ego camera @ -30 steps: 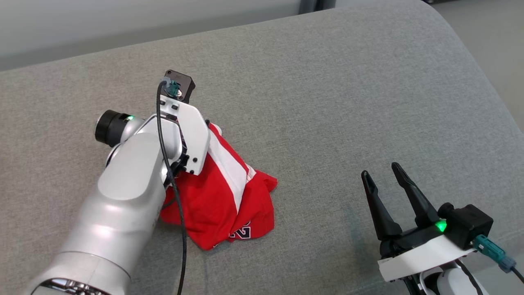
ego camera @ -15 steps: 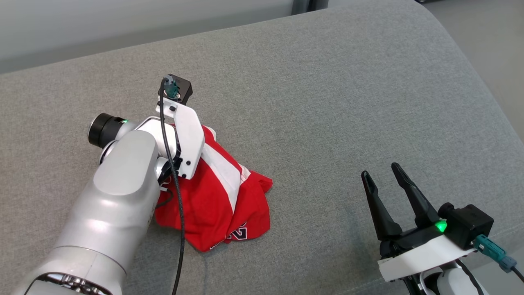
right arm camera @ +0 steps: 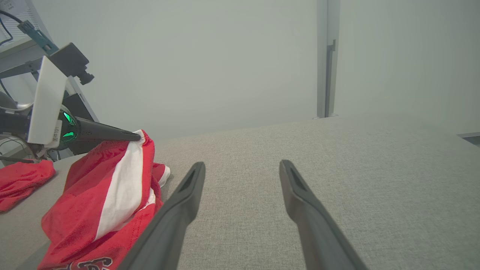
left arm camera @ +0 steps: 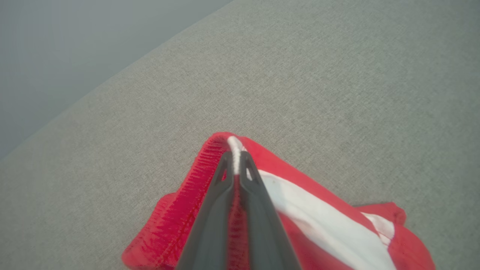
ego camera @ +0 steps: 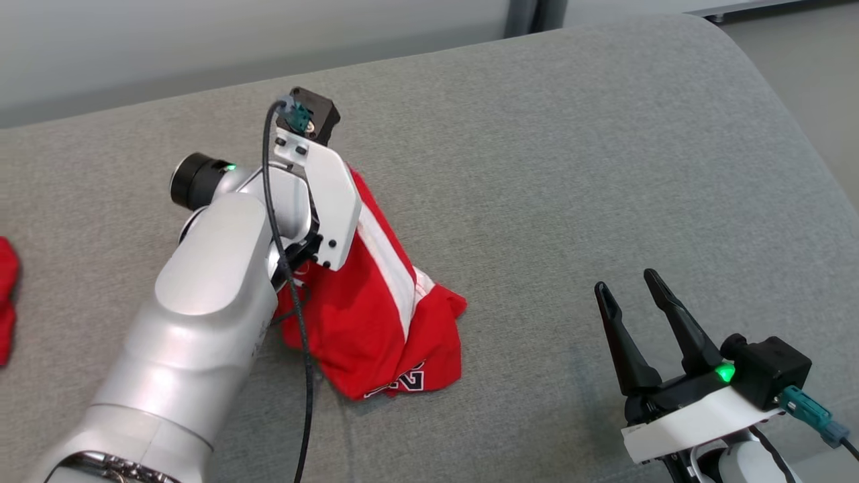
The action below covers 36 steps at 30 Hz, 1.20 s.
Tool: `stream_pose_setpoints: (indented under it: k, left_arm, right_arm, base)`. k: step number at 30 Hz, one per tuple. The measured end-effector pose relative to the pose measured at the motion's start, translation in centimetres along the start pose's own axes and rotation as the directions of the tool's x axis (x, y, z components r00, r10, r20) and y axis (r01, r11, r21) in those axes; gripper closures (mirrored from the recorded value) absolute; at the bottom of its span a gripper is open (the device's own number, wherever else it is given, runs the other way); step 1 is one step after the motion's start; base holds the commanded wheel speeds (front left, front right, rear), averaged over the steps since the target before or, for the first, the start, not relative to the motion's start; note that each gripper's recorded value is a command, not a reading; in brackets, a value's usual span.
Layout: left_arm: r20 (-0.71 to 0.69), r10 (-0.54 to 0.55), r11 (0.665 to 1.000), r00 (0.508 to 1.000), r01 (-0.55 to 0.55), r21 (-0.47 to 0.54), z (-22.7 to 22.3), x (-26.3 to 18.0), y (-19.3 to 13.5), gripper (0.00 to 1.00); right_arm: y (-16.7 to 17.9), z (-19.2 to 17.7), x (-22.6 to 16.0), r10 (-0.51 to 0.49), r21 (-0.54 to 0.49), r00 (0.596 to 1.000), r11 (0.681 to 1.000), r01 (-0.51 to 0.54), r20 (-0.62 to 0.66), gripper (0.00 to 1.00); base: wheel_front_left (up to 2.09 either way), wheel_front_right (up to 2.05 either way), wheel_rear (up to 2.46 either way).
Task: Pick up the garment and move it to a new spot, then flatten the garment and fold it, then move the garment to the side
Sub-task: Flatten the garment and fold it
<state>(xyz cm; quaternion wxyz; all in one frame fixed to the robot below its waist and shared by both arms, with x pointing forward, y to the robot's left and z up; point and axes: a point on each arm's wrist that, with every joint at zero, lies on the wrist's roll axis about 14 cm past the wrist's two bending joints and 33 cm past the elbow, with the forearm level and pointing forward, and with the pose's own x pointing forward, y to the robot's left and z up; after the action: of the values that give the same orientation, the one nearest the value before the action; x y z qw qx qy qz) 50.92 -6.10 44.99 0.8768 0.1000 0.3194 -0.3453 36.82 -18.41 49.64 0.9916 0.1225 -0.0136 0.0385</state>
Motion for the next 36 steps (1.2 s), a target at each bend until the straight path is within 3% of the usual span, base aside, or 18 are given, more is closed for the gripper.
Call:
stream_pose_setpoints:
  k: [4,11,18,22,28,36]
  left_arm:
    - [0.077,-0.002,1.0,0.997,0.005,-0.03,0.4,-1.8,0.8,1.0]
    - [0.252,0.096,0.994,0.963,-0.079,-0.076,-1.0,-8.0,5.1,1.0]
    - [0.259,0.182,0.972,0.949,-0.134,-0.192,-5.7,-13.7,5.2,1.0]
    - [0.267,0.222,0.953,0.938,-0.15,-0.265,-7.4,-16.0,4.6,1.0]
    - [0.246,0.239,0.926,0.939,-0.144,-0.349,-9.8,-17.6,3.0,1.0]
    - [0.235,0.247,0.906,0.94,-0.138,-0.4,-11.4,-18.3,1.8,1.0]
  right_arm:
    - [1.3,-0.3,0.7,0.04,0.03,0.999,0.999,-0.04,-0.002,0.0]
    - [3.7,-0.9,1.7,0.131,0.055,0.991,0.99,-0.13,-0.015,0.0]
    - [7.9,-3.7,1.3,0.262,0.188,0.96,0.952,-0.24,-0.101,0.0]
    - [9.5,-6.4,0.9,0.356,0.201,0.912,0.927,-0.316,-0.204,0.0]
    - [12.6,-6.3,3.4,0.5,0.155,0.824,0.866,-0.476,-0.266,0.0]
    - [15.0,-8.0,3.7,0.583,0.169,0.713,0.806,-0.567,-0.388,0.0]
  base:
    - [0.0,0.0,0.0]
    - [0.0,0.0,0.0]
    - [0.0,0.0,0.0]
    - [0.0,0.0,0.0]
    - [0.0,0.0,0.0]
    - [0.0,0.0,0.0]
